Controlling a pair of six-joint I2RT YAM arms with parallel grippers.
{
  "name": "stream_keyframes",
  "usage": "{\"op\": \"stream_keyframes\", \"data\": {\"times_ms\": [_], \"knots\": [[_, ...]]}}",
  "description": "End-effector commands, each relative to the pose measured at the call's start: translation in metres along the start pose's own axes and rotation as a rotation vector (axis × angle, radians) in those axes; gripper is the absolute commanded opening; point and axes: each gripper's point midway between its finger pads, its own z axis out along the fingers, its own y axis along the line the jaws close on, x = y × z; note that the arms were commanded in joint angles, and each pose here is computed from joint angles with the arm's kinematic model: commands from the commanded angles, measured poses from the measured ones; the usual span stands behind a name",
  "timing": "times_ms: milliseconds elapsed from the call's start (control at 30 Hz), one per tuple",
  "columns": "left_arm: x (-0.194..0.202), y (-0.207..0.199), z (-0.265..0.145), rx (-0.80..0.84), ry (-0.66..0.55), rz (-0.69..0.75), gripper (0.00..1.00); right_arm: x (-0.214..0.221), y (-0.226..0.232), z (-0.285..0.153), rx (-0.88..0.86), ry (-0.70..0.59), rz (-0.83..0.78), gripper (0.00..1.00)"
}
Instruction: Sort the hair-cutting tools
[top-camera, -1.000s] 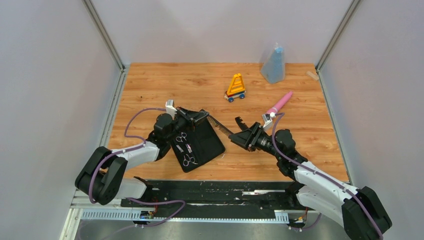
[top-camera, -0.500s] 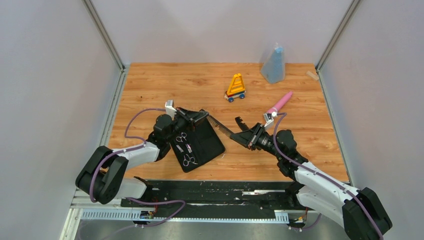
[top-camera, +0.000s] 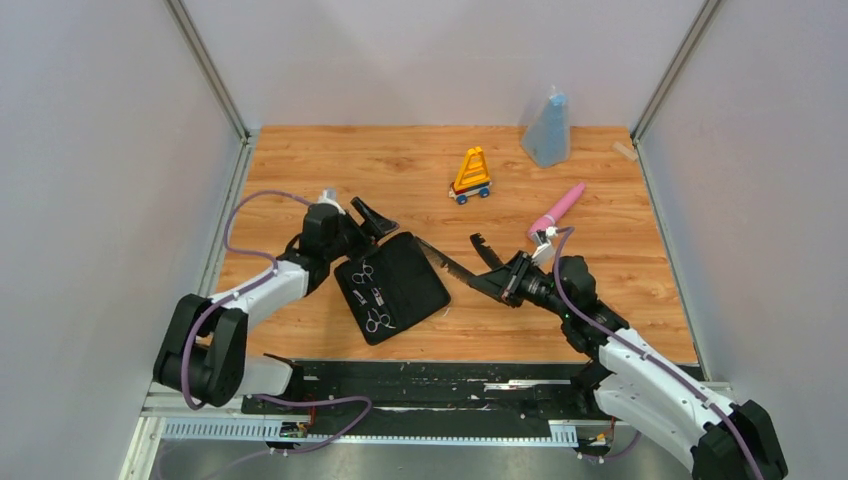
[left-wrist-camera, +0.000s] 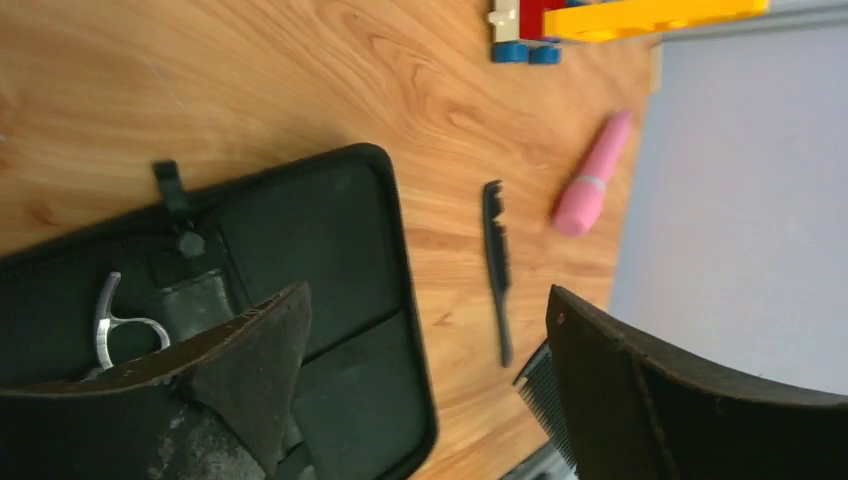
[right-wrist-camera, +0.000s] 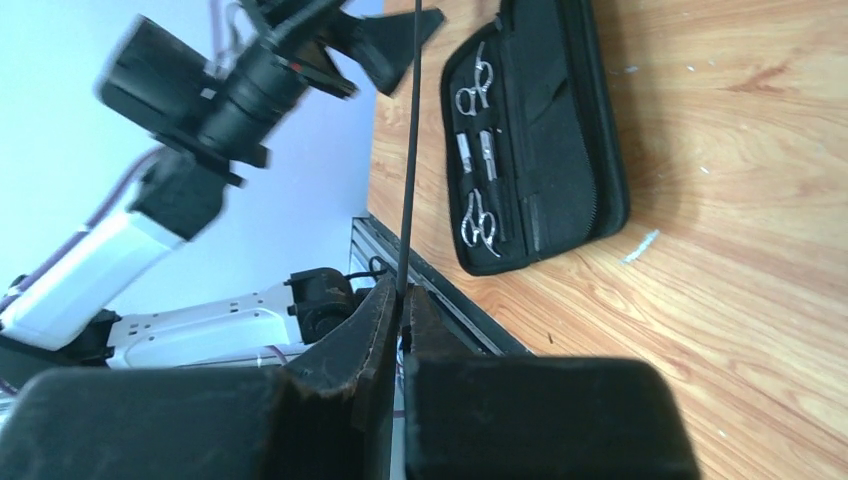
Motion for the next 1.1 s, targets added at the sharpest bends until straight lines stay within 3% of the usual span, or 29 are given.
{"op": "stream_keyframes", "data": {"times_ms": [0,100,300,433,667,900,1067], "knots": [[-0.024,0.011,-0.012,-0.201,0.04,0.403,0.95,-0.001,-0.003,-0.007,0.062,0.037,-0.018,0.0],[-0.036,0.017,-0.003,-0.297,0.106,0.547,0.93,0.006,-0.016,-0.008,0.128,0.11,0.006,0.0],[-0.034,0.037,0.026,-0.379,0.237,0.617,0.89,0.019,-0.03,-0.004,0.178,0.222,0.012,0.0],[-0.017,0.057,0.037,-0.403,0.326,0.583,0.83,0.022,-0.041,-0.003,0.237,0.259,0.043,0.0],[0.012,0.078,0.034,-0.42,0.41,0.516,0.7,0.015,-0.072,-0.009,0.378,0.181,0.113,0.0],[0.042,0.091,0.017,-0.443,0.45,0.397,0.6,0.001,-0.097,-0.01,0.473,0.051,0.158,0.0],[0.059,0.084,0.008,-0.404,0.456,0.3,0.57,0.002,-0.104,-0.001,0.505,0.084,0.175,0.0]]}}
